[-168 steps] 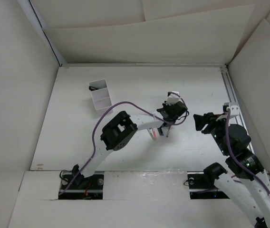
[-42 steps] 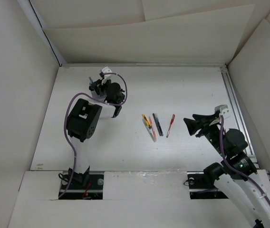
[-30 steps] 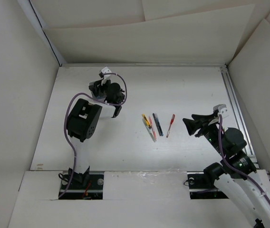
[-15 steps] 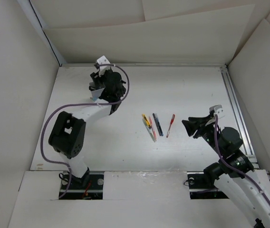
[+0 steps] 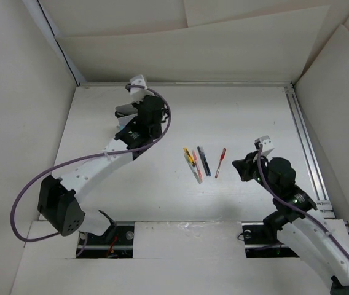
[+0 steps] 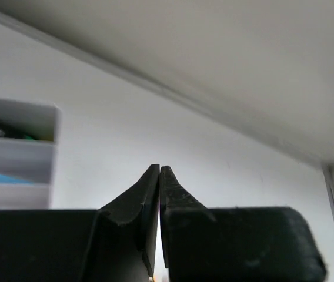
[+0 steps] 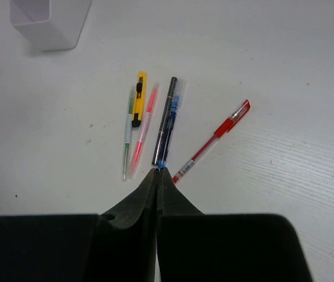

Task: Sort the stationery into containers
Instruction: Pick up the pen from the center of the board.

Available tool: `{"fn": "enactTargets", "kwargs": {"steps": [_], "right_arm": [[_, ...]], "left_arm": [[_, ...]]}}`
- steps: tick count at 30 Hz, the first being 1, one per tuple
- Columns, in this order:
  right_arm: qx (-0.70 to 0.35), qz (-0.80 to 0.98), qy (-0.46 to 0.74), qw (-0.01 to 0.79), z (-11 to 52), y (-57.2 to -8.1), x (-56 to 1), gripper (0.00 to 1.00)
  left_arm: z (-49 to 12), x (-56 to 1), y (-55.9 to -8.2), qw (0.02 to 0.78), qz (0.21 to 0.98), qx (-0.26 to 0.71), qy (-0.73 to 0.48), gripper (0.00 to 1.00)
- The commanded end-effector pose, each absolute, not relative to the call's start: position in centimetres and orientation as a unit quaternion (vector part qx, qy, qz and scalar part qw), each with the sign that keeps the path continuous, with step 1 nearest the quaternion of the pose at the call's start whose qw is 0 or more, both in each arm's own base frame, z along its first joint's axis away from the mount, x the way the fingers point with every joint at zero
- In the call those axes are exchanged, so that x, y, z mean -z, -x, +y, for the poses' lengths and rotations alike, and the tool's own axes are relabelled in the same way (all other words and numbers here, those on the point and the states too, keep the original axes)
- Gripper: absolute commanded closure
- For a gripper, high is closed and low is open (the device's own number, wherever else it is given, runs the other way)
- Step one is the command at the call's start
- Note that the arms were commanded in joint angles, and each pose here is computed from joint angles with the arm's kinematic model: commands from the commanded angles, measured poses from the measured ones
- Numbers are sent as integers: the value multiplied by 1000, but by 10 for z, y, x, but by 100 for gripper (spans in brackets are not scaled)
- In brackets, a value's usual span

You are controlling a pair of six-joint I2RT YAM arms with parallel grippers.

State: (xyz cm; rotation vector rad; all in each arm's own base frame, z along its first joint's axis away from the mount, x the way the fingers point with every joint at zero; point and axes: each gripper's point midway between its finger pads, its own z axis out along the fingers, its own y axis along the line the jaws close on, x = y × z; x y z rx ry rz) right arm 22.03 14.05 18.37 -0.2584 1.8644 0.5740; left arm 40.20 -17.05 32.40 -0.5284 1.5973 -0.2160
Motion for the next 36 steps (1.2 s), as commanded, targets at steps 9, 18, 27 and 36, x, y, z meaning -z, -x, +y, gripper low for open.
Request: {"fn": "enactTargets", "kwargs": {"steps": [9, 18, 27, 36], "right_arm": [[-244, 778, 97, 571, 137, -221, -197, 95], [-252, 771, 96, 577, 138, -216, -202, 92], [-251, 774, 96, 574, 138, -216, -198, 91], [-252, 771, 96, 577, 137, -215, -200, 91]], "left_arm": [[-332, -143, -320, 405, 881, 229, 83, 86], [-343, -95, -339, 391, 895, 186, 106, 72], [-318, -74, -361, 408, 889, 130, 160, 77], [-317, -61, -366, 409, 892, 107, 161, 77]]}}
